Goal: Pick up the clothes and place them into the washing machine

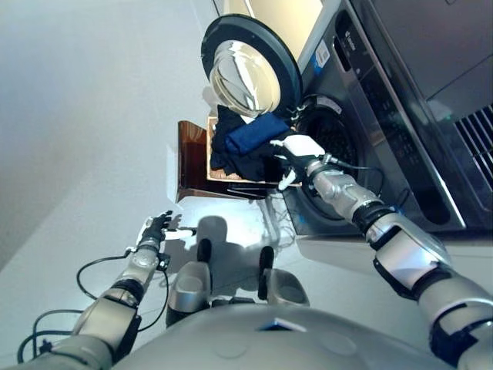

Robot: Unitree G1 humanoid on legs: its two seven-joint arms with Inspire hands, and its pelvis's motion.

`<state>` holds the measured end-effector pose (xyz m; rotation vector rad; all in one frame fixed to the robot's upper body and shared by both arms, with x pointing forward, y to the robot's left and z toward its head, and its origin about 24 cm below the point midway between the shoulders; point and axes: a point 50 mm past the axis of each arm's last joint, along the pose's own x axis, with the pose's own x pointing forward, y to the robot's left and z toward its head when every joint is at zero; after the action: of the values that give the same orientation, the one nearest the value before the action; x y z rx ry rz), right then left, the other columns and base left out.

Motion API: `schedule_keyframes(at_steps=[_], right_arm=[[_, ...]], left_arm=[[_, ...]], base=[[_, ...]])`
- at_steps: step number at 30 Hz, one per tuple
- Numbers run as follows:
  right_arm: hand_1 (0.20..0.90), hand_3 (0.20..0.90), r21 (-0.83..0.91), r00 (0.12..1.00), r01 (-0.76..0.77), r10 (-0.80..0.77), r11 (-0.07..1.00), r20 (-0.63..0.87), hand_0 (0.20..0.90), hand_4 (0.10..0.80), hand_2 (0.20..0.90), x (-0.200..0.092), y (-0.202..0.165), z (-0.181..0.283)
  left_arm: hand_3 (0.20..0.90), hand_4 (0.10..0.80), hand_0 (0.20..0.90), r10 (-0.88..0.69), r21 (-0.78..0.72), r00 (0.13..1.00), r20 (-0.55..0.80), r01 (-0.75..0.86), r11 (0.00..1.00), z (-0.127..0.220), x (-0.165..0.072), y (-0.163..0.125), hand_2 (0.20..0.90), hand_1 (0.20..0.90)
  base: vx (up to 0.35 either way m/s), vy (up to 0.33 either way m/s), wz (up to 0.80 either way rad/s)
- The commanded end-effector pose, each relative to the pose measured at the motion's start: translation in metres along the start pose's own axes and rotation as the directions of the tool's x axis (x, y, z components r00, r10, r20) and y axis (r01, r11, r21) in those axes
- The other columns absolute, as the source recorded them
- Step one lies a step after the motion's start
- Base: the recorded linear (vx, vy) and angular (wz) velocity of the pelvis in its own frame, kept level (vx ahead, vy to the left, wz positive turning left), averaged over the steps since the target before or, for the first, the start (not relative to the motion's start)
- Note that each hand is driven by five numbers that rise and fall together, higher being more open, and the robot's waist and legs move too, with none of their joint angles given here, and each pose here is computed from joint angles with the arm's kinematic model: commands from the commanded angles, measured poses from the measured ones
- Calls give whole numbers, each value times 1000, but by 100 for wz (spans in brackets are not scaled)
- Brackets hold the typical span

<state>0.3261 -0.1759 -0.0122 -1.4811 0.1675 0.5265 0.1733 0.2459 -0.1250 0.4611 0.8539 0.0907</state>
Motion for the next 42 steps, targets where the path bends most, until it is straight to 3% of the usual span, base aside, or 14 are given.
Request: schedule_keyframes(at_steps=[1, 5, 10, 20, 24, 30, 34, 42], right_arm=[[900, 900, -147, 985, 169, -173, 975, -11, 900, 800, 900, 8, -54, -8], [900, 900, -179, 979, 203, -206, 963, 2, 900, 800, 900, 7, -64, -8], [900, 900, -218, 943, 315, -330, 924, -38, 900, 800, 900, 4, -103, -23], [900, 900, -220, 869, 458, -486, 861, -94, 900, 800, 900, -1, -148, -32], [900, 900, -134, 820, 564, -571, 815, -22, 900, 800, 900, -4, -168, -15], [900, 900, -58, 757, 651, -643, 757, 115, 900, 800, 900, -16, -183, 9], [900, 900, -17, 735, 673, -666, 739, 129, 900, 800, 900, -20, -183, 12], [900, 900, -93, 786, 619, -612, 780, 89, 900, 800, 900, -8, -183, 8]], left_arm=[[900, 800, 900, -24, 5, 999, 42, 24, 1000, 2, -3, -14, 900, 900], [900, 800, 900, -36, 0, 996, 78, 36, 999, 11, -2, -18, 900, 900], [900, 800, 900, -11, -24, 987, 162, 16, 1000, 36, 2, -14, 900, 900], [900, 800, 900, 36, -52, 989, 146, -29, 998, 37, 5, -10, 900, 900], [900, 800, 900, 51, -64, 987, 153, -42, 997, 40, 5, -12, 900, 900], [900, 800, 900, 56, -86, 986, 155, -43, 995, 40, 3, -17, 900, 900], [900, 800, 900, 56, -84, 987, 152, -44, 996, 38, 2, -18, 900, 900], [900, 800, 900, 59, -78, 983, 176, -46, 996, 43, 3, -14, 900, 900]], base=[[60, -63, 12], [-39, -68, 18], [-89, -38, 31], [13, 5, 4], [52, 21, 4], [31, 17, -3], [3, 4, -2], [-20, -5, -4]])
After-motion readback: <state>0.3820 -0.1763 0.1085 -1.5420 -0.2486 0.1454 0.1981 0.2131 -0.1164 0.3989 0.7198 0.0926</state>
